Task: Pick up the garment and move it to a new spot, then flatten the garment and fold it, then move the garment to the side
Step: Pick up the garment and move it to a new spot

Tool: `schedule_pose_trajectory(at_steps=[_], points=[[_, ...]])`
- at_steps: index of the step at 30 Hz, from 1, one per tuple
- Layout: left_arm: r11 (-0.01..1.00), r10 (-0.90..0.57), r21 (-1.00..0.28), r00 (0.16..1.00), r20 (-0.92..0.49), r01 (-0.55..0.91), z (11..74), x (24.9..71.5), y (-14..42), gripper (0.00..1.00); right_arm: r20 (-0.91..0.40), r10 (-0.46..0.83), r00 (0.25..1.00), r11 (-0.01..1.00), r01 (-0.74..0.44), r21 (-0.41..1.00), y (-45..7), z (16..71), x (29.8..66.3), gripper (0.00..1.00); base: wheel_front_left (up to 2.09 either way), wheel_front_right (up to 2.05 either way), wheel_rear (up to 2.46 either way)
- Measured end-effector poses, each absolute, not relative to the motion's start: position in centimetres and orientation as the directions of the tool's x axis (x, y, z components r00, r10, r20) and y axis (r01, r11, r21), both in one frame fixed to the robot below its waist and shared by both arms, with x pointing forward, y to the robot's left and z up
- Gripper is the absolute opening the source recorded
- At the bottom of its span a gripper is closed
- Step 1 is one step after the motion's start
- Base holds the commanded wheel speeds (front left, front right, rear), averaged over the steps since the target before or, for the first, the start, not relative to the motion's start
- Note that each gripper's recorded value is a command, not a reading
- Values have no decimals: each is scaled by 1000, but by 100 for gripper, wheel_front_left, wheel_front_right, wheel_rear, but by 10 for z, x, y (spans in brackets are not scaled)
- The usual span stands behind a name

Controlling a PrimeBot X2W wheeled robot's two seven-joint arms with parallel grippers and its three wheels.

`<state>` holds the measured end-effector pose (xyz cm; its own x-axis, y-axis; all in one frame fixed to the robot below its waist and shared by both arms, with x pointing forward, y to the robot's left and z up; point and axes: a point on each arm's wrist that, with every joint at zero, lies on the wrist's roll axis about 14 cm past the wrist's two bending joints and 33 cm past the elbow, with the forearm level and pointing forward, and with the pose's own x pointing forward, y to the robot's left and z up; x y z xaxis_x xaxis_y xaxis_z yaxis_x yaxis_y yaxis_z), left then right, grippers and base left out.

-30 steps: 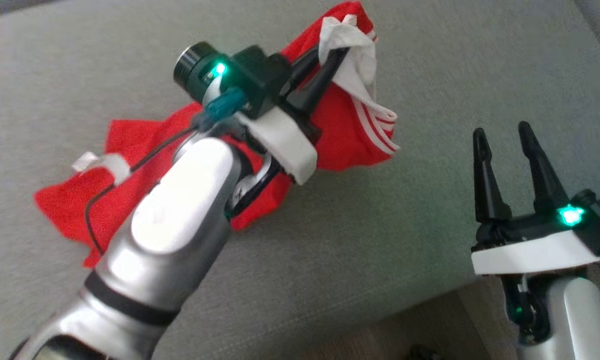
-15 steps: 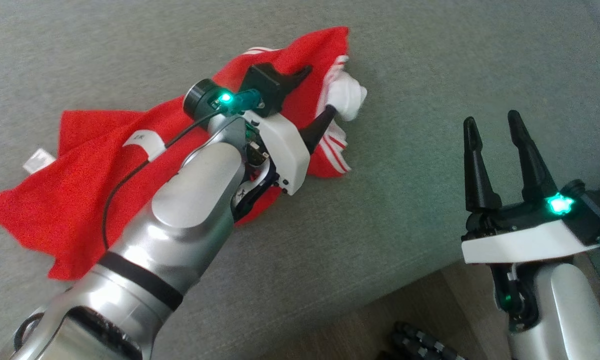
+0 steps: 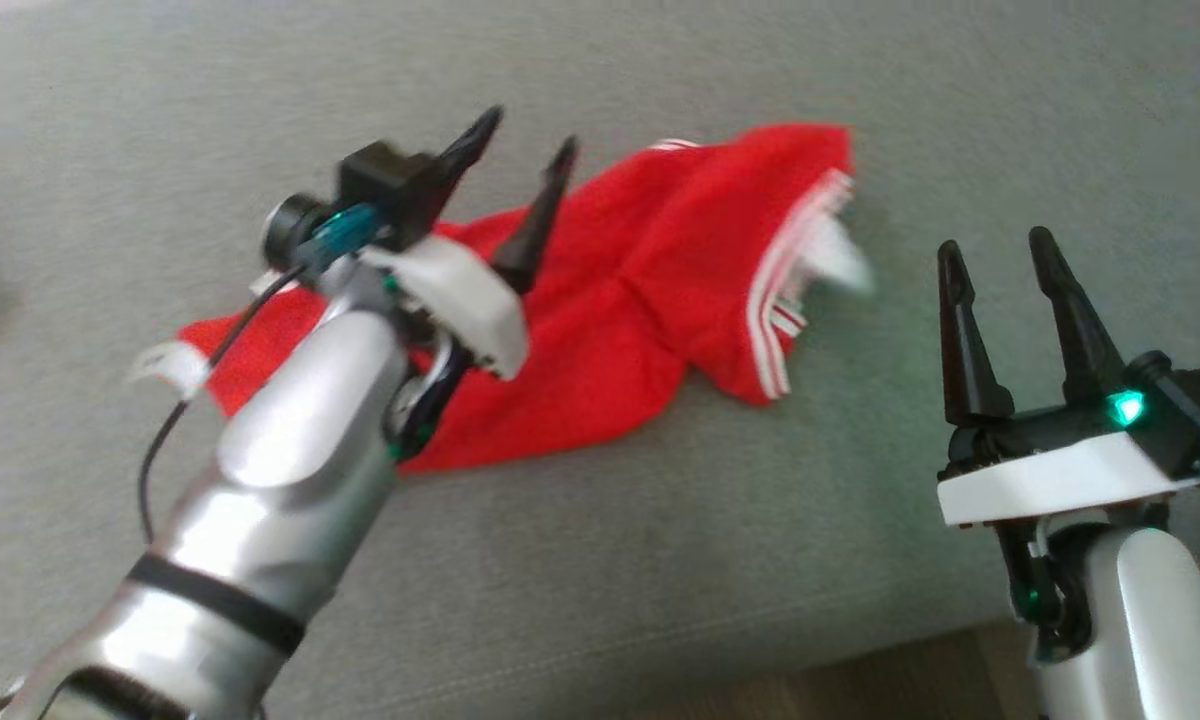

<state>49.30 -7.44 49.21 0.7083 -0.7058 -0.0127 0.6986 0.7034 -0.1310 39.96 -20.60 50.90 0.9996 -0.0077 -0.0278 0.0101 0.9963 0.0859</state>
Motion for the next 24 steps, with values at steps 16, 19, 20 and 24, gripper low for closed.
schedule_pose_trajectory(at_steps=[16,19,20,24], points=[[961,-266,-86,964,-3,265,503,450,117,100,-18,125,992,988,-123,89,-161,523,393,100,0,0,0],[976,-203,-83,979,-12,201,501,433,144,100,-16,139,990,987,-137,83,-156,526,391,100,0,0,0],[979,-187,-82,982,-12,186,501,427,151,100,-16,142,990,987,-140,83,-155,527,390,100,0,0,0],[985,-155,-80,988,-8,154,502,406,166,100,-35,144,989,986,-141,85,-154,522,384,100,0,0,0]])
